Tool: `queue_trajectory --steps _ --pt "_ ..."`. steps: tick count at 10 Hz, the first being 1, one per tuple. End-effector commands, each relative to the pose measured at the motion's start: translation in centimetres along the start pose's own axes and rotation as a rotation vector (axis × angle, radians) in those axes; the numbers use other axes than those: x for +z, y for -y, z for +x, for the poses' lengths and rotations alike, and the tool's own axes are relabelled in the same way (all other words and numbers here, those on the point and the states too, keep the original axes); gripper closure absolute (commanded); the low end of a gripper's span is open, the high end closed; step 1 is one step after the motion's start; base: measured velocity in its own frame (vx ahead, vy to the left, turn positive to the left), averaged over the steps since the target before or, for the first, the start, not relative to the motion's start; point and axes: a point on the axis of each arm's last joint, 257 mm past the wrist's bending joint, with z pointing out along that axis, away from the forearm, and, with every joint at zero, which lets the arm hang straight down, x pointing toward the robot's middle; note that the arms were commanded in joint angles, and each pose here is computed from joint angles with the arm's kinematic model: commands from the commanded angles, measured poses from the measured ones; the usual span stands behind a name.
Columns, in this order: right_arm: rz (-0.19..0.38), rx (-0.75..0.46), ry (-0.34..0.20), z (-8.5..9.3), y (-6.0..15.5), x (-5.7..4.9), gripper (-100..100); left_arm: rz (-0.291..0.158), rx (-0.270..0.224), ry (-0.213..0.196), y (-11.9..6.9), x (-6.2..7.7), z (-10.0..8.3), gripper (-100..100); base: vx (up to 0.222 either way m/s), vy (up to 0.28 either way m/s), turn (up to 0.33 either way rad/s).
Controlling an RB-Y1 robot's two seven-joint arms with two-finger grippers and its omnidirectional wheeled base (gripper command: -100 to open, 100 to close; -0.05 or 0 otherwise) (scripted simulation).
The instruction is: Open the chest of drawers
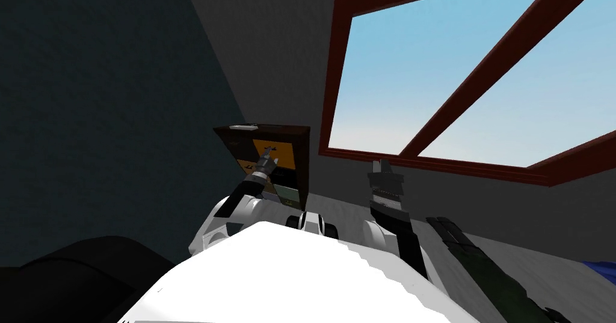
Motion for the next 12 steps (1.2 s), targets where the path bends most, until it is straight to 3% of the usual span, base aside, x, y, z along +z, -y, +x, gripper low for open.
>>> queue_trajectory --steps 1,2,3,4,5,6,7,8,11,12 --pt "0.000 0.000 0.000 0.0 0.0 0.0 0 0.013 0.034 0.051 0.3 0.9 -2.1 -100 -0.083 0.032 -0.276" --pt "0.000 0.000 0.000 0.0 0.0 0.0 0 0.022 0.054 0.090 0.5 1.8 -3.6 -100 -0.123 0.047 -0.379" --pt "0.000 0.000 0.000 0.0 0.0 0.0 0 0.025 0.064 0.105 0.7 1.7 -4.3 -100 -0.111 0.055 -0.175" --pt "0.000 0.000 0.000 0.0 0.0 0.0 0 0.033 0.084 0.152 0.9 2.5 -6.1 -100 -0.132 0.055 -0.375" --pt "0.000 0.000 0.000 0.0 0.0 0.0 0 0.034 0.089 0.160 1.0 2.4 -6.5 -100 -0.113 0.030 -0.221" --pt "0.000 0.000 0.000 0.0 0.0 0.0 0 0.035 0.103 0.206 1.0 3.0 -8.2 -100 -0.115 0.014 -0.394" --pt "0.000 0.000 0.000 0.0 0.0 0.0 0 0.041 0.109 0.217 1.4 3.0 -8.8 -100 -0.084 0.014 -0.199" --pt "0.000 0.000 0.000 0.0 0.0 0.0 0 0.037 0.118 0.259 1.2 3.4 -10.3 -100 -0.097 0.011 -0.418" --pt "0.000 0.000 0.000 0.0 0.0 0.0 0 0.047 0.135 0.332 1.9 3.6 -13.2 -100 -0.097 0.008 -0.247" --pt "0.000 0.000 0.000 0.0 0.0 0.0 0 0.037 0.139 0.379 1.5 3.8 -14.9 -100 -0.124 0.015 -0.360"
